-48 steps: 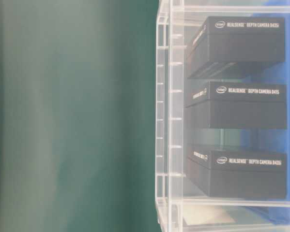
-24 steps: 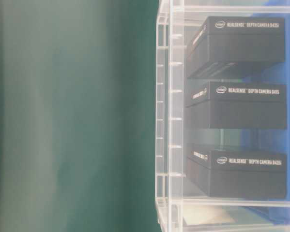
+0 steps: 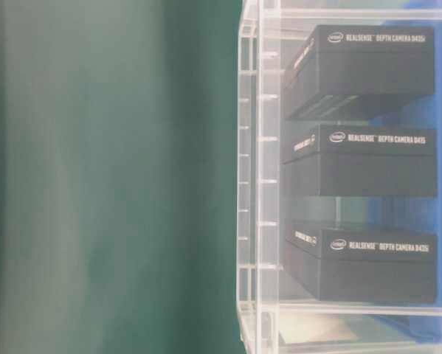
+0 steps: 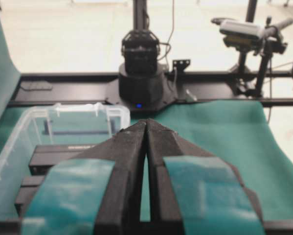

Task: Take out the box from the case.

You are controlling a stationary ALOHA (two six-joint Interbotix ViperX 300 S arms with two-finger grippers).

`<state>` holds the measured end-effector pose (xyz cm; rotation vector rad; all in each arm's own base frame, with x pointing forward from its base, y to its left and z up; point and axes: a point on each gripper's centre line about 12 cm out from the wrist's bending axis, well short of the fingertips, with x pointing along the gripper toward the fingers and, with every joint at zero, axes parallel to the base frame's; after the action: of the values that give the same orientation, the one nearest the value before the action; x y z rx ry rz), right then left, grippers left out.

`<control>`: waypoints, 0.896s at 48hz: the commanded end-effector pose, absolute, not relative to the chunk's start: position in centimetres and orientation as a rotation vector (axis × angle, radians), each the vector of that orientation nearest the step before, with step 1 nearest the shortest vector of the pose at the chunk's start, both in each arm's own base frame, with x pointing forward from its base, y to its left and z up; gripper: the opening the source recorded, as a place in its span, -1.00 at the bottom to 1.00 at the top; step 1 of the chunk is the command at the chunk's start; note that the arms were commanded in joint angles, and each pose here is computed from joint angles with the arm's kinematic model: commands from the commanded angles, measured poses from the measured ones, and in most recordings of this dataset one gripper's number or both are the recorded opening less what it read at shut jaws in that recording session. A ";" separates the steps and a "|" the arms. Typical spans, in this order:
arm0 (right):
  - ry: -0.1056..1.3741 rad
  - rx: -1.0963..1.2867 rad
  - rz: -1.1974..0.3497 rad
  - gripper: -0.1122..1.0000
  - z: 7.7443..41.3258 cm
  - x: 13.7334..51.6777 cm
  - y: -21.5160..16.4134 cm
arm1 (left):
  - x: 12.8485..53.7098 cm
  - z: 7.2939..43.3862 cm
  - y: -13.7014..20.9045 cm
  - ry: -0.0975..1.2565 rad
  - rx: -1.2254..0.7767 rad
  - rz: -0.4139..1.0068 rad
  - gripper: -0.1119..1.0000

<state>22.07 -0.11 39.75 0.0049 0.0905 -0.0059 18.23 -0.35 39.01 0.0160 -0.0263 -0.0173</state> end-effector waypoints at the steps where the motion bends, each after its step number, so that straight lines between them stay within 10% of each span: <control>1: 0.103 0.014 -0.007 -0.81 40.4 22.0 -0.1 | 18.3 39.8 -0.4 -0.022 0.014 -0.021 -0.78; 43: 1.127 0.303 -0.219 -0.81 35.0 17.1 -0.3 | 16.9 36.7 -0.8 0.892 -0.207 0.084 -0.78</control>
<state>17.21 -0.22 34.36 0.3036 1.1176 -0.2102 16.88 -0.67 35.88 -0.2124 0.8999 0.0932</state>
